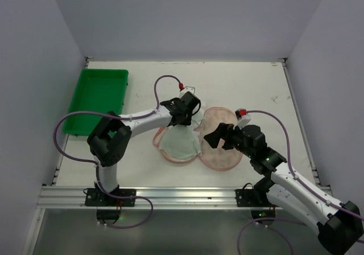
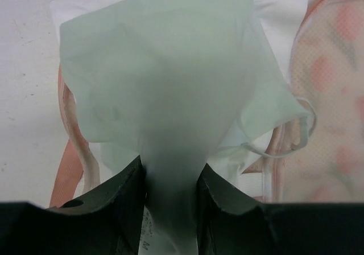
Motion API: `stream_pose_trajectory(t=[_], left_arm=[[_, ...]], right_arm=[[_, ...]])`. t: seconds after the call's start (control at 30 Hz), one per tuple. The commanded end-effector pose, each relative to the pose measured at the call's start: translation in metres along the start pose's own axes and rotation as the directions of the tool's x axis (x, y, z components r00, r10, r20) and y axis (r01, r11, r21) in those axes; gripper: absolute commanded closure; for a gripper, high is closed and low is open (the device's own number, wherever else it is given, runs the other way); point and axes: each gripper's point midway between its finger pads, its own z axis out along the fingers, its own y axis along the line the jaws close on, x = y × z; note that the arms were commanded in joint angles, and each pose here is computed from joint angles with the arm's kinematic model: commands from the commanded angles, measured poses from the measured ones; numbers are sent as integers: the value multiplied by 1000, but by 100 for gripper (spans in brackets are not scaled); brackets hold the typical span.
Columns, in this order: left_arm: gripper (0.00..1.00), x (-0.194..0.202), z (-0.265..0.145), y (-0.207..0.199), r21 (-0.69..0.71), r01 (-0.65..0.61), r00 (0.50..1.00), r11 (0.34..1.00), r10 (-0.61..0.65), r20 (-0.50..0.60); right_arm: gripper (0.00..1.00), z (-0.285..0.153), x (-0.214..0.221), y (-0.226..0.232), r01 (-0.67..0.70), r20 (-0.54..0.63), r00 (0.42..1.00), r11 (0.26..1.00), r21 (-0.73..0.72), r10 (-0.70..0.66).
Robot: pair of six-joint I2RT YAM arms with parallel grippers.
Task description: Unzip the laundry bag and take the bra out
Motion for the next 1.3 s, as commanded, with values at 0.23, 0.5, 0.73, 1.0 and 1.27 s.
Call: stream_pose_trajectory(t=[0.23,0.5,0.73,1.0,1.27], left_arm=[[72,-48,-72,7,75,49,986,996,-61,156],[71,-78,-121,46,8,103,953,995,-101,287],[69,-122,-181,106,-17,187,889,982,-162,429],[65,-154,-224,217,-304,251,819,919,-34,573],[65,-144,-220,342,-629,316,848,710,85,522]], right_arm=[[1,-2,-11,5,10,54,998,1000,-21,-8],[1,-11,-20,3,10,114,993,1000,-15,-9],[1,-19,-27,6,25,167,986,999,-33,-19],[1,-15,-24,5,27,148,989,999,-31,-22],[1,-11,-22,10,41,130,991,997,-60,-33]])
